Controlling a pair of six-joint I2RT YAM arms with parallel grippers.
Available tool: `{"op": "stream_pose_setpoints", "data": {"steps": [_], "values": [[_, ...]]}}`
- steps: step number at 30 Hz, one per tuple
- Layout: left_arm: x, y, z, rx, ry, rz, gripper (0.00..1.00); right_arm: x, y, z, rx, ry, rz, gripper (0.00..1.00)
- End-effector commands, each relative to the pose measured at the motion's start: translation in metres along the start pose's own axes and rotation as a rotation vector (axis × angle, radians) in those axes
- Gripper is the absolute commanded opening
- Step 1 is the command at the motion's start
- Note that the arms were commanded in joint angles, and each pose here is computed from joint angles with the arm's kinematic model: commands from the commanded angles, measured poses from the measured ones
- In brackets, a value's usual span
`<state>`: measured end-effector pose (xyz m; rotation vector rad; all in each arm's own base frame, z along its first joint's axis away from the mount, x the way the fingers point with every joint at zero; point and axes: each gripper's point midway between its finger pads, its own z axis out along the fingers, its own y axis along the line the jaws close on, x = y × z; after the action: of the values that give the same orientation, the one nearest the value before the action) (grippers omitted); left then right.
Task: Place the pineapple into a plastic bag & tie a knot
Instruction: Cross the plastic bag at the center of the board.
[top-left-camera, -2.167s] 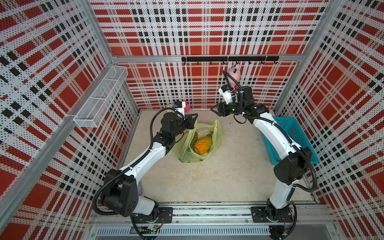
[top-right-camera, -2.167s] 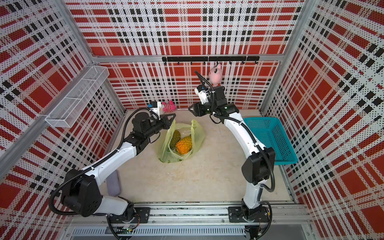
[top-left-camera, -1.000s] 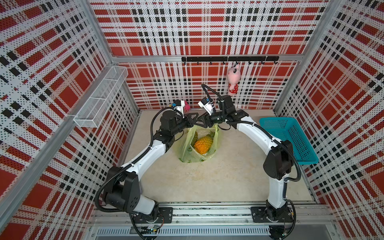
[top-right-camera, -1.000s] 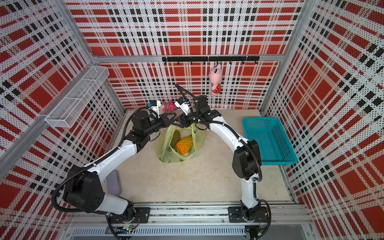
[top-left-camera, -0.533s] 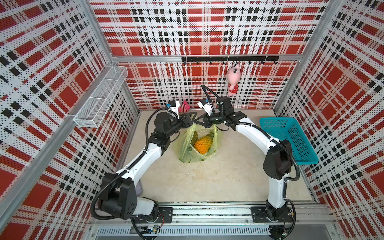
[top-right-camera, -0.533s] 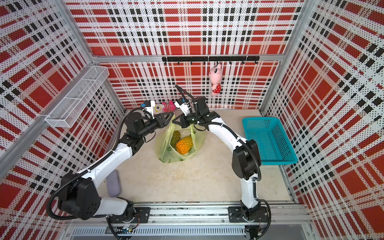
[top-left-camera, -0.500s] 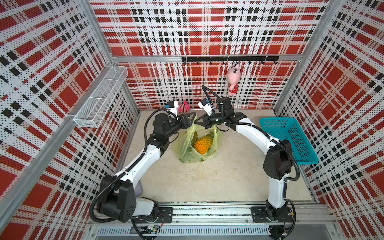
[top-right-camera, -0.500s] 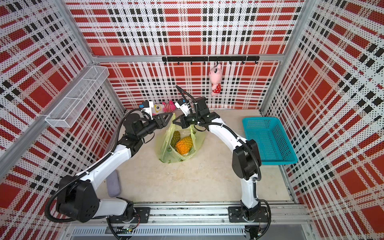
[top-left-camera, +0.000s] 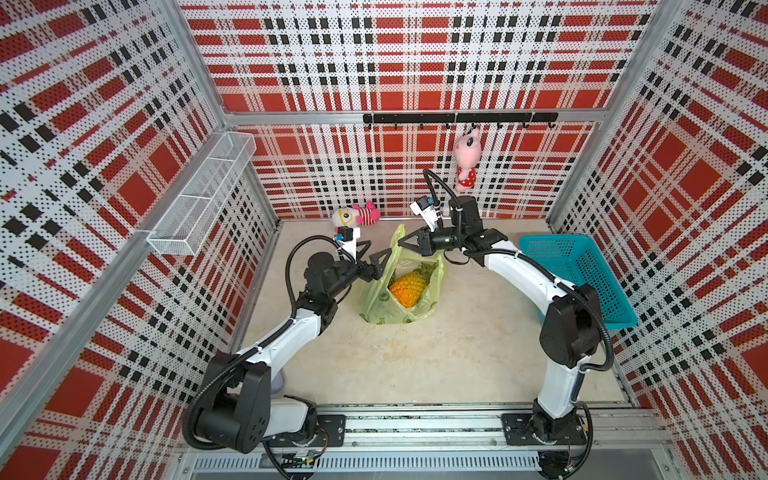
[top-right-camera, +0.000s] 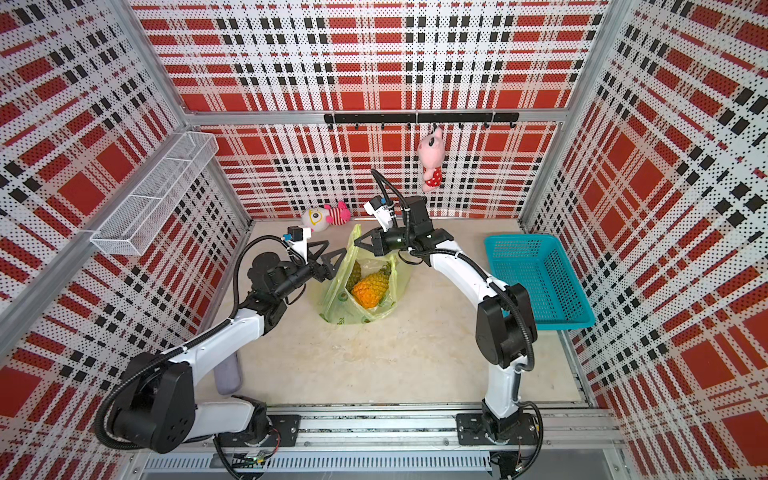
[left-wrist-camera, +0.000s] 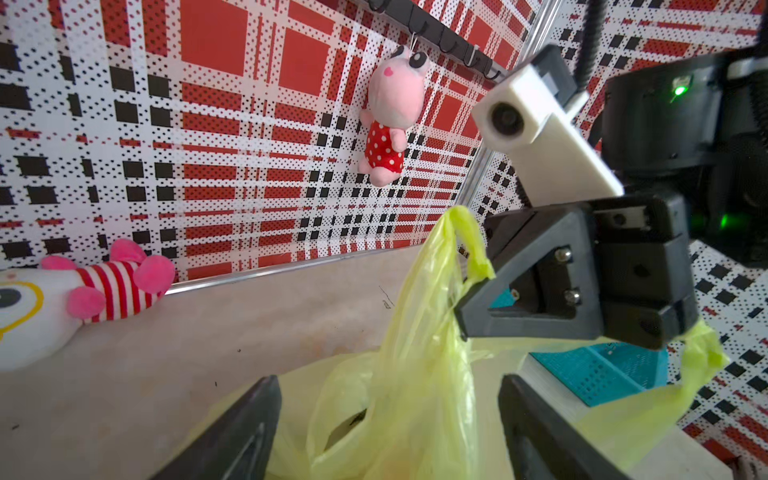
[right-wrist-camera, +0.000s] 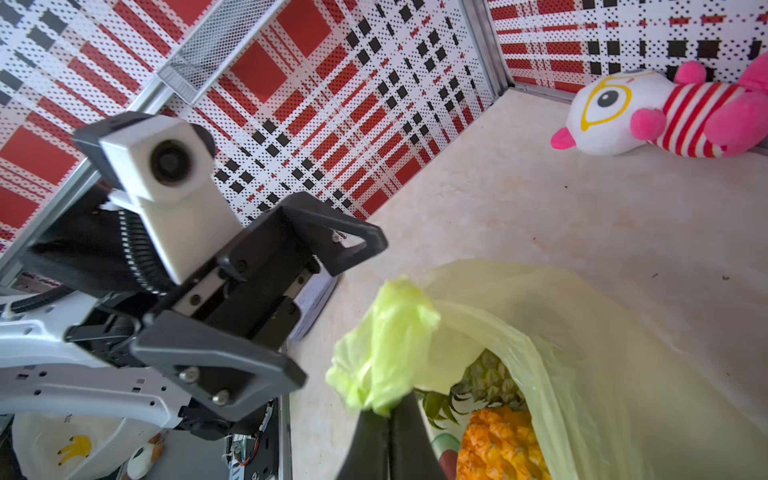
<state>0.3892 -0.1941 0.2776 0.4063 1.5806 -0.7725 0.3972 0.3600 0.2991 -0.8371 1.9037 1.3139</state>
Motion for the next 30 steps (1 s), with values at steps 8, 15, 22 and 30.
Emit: {"op": "stream_pose_setpoints", "data": {"steps": [8, 15, 22, 30], "values": [[-0.006, -0.024, 0.029, 0.159, -0.047, 0.156, 0.47, -0.018, 0.030, -0.018, -0.064, -0.039, -0.058, 0.00], [-0.011, -0.042, 0.029, 0.270, -0.068, 0.183, 0.00, -0.034, 0.009, -0.044, 0.101, -0.073, 0.036, 0.42], [-0.006, -0.043, 0.031, 0.279, -0.062, 0.189, 0.00, -0.048, 0.001, -0.049, 0.197, -0.104, 0.092, 0.59], [-0.003, -0.045, 0.034, 0.285, -0.055, 0.187, 0.00, -0.060, 0.002, -0.031, 0.182, -0.062, 0.077, 0.58]]}}
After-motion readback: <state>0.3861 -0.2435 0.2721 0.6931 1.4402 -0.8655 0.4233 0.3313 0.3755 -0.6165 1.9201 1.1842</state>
